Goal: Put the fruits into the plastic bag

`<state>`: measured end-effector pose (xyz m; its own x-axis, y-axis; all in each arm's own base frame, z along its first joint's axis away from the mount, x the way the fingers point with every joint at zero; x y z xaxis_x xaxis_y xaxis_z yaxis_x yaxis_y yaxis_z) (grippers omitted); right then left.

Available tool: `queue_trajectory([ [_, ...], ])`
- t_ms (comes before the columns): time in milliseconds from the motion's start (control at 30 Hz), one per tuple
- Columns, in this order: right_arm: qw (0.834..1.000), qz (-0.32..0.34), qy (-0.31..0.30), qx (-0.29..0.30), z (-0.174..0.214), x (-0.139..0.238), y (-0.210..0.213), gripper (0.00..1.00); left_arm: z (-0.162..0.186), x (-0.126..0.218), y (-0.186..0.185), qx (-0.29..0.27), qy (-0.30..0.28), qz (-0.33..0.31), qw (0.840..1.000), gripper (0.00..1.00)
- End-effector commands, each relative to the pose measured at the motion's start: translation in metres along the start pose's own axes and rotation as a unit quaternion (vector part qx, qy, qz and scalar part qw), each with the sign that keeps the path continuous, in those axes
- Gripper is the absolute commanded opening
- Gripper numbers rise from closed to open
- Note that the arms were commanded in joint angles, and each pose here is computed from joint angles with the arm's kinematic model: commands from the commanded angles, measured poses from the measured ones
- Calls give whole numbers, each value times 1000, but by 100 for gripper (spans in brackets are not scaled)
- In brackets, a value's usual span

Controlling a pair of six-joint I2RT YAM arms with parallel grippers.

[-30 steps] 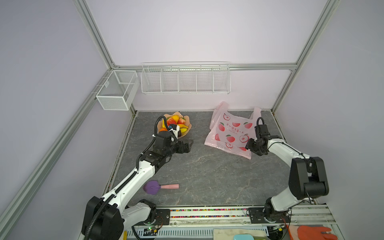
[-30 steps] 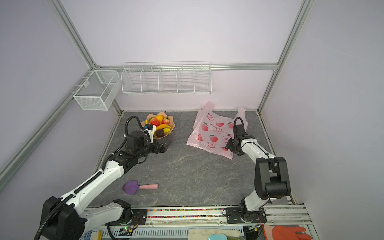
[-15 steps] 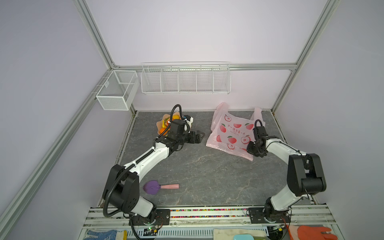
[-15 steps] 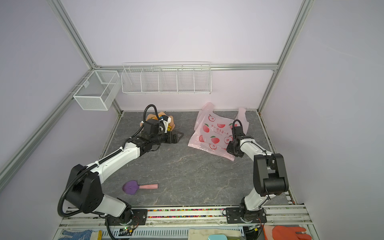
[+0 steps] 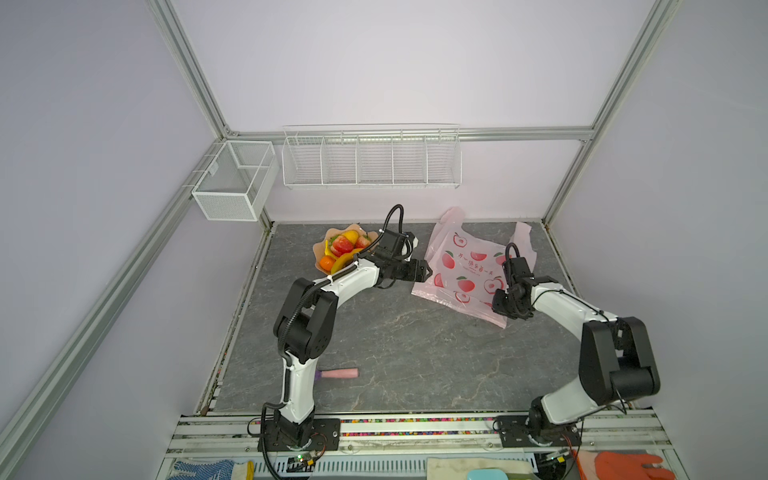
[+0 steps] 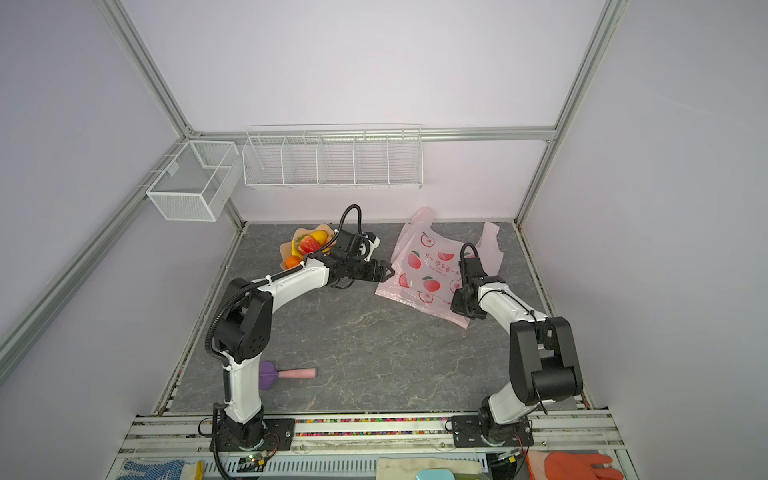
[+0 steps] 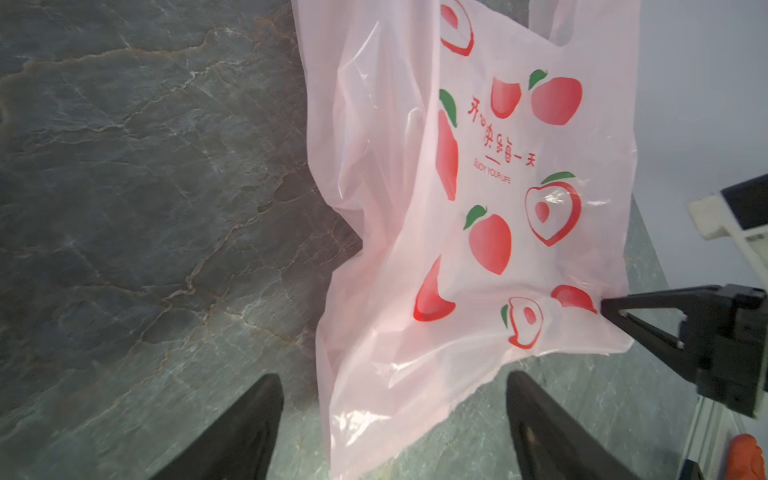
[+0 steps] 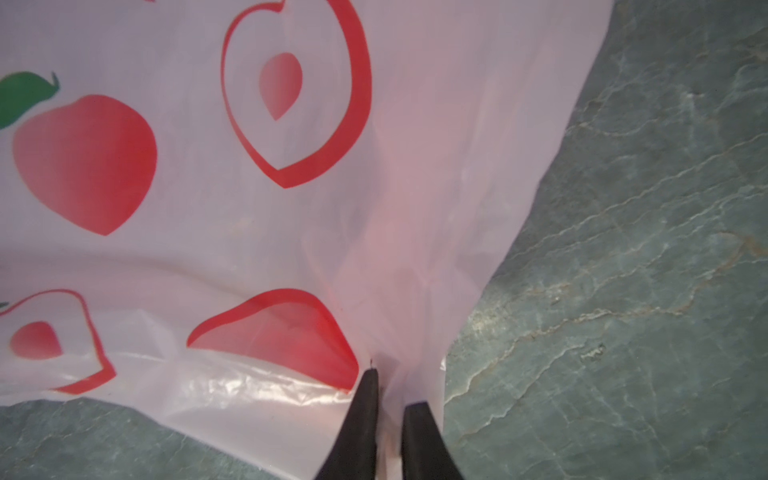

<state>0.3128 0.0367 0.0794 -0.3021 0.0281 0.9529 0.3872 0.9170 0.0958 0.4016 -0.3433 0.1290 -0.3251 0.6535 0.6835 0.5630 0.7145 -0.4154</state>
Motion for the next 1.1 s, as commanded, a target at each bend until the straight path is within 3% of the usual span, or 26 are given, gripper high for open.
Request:
queue_trajectory([
  [0,1000,1,9,20,12,4,-1,15,-2,-10,2,-8,14,-11,1000,83],
  [133,999,-4,13,31,15,5,4,15,-1,-21,-1,-13,14,15,1000,75],
  [200,999,-5,14,36,16,5,6,15,2,-27,-1,-13,18,23,1000,63],
  [367,999,-6,15,46,16,6,8,14,19,-38,1,-11,42,44,998,22],
  [500,999,5,11,52,12,8,7,14,33,-35,-1,-3,55,57,997,1],
  [667,997,47,-8,66,-6,15,3,14,56,-18,-26,-2,63,84,995,0],
  [900,987,109,-72,90,-64,22,9,15,120,-11,-102,-7,138,153,978,0],
  [1000,982,127,-104,98,-94,16,20,16,140,-8,-151,-43,163,201,965,5],
  [1067,979,129,-117,102,-112,11,29,18,141,-3,-162,-74,179,196,961,7],
])
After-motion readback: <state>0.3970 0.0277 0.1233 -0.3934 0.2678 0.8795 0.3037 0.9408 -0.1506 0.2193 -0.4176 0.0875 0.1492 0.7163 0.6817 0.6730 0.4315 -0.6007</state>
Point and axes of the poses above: each gripper's point midway between its finger pads, its own x axis back along the fingers, its own y axis along the line the jaws close on, z = x × y, the point moved 3 cm from there along x, back along the fingers, and after that the axes turned 5 degrees about -x, right-handed, at the moved point
